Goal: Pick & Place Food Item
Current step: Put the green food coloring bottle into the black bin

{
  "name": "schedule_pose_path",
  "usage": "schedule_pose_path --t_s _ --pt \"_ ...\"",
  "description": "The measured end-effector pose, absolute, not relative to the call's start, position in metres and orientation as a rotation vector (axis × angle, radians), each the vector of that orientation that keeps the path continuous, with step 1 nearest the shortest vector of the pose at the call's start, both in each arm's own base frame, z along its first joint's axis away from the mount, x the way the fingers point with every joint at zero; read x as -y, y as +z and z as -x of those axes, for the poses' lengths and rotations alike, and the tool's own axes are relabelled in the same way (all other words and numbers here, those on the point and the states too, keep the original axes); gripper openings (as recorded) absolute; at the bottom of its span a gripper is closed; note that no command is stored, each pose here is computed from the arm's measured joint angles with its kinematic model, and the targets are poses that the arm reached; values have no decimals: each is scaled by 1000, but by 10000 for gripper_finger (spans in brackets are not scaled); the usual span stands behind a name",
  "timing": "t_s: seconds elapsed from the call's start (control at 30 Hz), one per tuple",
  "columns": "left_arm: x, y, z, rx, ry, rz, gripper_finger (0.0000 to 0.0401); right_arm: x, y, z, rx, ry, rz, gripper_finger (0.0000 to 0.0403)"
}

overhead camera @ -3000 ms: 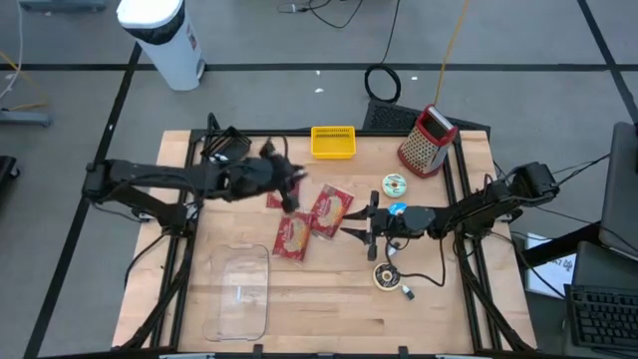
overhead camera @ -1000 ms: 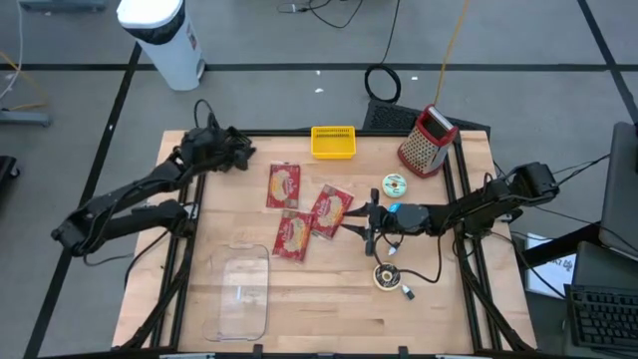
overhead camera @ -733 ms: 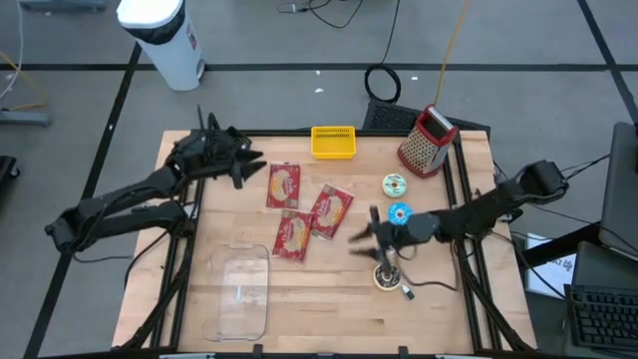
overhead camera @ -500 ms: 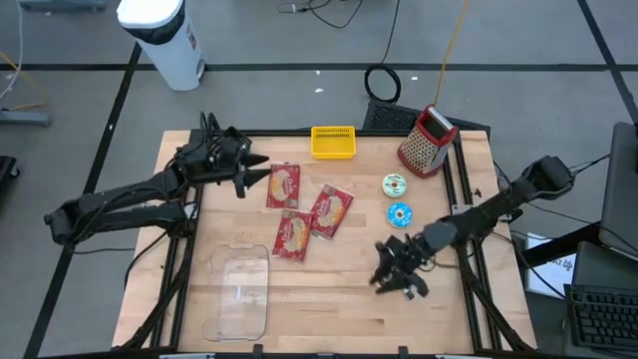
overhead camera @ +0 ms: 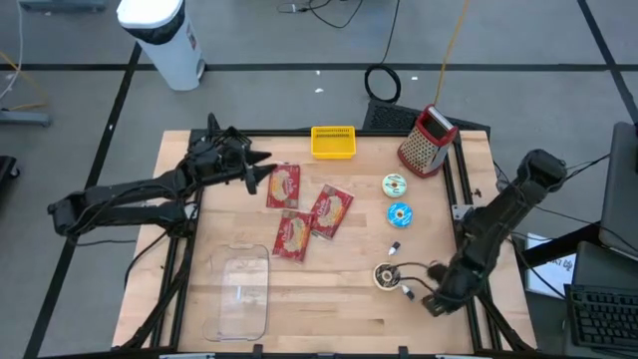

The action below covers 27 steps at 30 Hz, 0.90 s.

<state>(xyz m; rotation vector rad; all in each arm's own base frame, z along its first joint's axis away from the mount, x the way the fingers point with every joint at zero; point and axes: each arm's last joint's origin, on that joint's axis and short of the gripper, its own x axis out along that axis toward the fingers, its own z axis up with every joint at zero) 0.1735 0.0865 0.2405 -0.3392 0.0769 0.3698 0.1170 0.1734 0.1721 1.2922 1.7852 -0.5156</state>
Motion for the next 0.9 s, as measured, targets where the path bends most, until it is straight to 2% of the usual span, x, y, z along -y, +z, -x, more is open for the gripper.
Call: schedule_pose_path --t_s 0.07,0.17,0.3,0.4,0.57,0.7,0.9 --pt "-87 238 -175 -92 372 344 255 -168 167 -104 -1773 -706 -1220 78" --pt "-88 235 -177 -108 374 349 255 -162 163 -98 -1477 -780 -1121 70" --pt "-90 231 -180 -128 377 358 255 -164 167 -106 -958 -573 -1003 66" --pt "-91 229 -181 -140 379 362 255 -172 174 -112 -758 -412 -920 67" --pt "-91 229 -181 -137 379 360 255 -182 172 -126 -769 -288 -846 60" --pt "-91 229 -181 -136 379 360 255 -187 156 -138 -863 -276 -798 47" --pt "-91 229 -181 -138 378 353 255 -186 144 -141 -1054 -303 -840 30"
